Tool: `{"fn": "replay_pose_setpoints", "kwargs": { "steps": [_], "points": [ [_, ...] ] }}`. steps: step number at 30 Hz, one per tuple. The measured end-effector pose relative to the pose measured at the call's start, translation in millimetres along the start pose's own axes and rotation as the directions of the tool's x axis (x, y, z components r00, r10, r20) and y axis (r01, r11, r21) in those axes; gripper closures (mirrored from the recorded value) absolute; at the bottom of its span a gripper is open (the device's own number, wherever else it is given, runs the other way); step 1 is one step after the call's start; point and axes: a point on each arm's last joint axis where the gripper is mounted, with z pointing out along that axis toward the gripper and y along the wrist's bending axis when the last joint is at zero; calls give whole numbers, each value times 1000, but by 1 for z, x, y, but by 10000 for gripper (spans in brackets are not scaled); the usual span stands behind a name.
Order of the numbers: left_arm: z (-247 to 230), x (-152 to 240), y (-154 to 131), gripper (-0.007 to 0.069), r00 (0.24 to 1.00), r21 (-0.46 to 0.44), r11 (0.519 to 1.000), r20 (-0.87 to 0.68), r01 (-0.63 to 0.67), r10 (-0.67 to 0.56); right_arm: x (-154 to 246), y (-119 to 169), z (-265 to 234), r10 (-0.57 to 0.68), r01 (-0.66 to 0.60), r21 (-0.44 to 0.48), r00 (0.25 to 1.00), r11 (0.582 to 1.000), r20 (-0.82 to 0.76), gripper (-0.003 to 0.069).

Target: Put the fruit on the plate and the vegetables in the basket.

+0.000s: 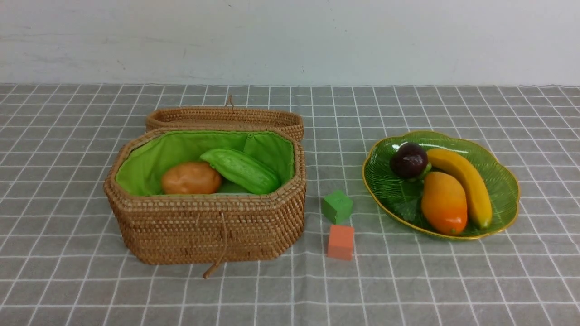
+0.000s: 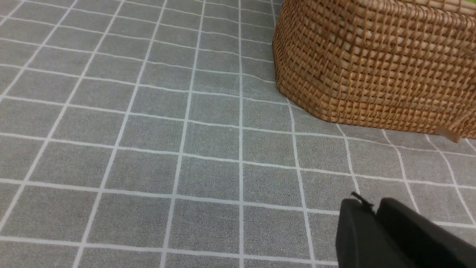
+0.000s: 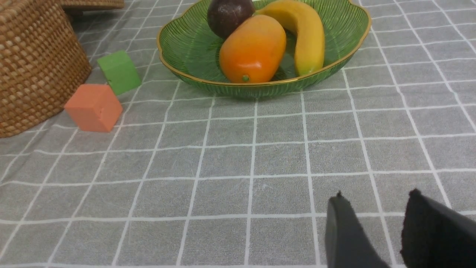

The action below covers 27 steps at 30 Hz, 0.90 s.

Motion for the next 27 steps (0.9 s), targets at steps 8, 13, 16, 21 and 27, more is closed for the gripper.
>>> {"fn": "replay_pose_setpoints", "kwargs": {
  "steps": [8,13,16,21,27],
  "points": [
    [0,0,0,551,1000,0,1000,0,0,0,0,0,0,0,0,0,1000,1000,0,419],
    [0,0,0,550,1000,0,1000,0,0,0,0,0,0,0,0,0,1000,1000,0,419],
    [0,0,0,543,1000,0,1000,0,0,0,0,0,0,0,0,0,1000,1000,0,419],
    [0,0,0,539,1000,0,1000,0,0,0,0,0,0,0,0,0,1000,1000,0,419],
    [0,0,0,533,1000,0,1000,0,0,0,0,0,0,0,0,0,1000,1000,0,419]
  ]
}}
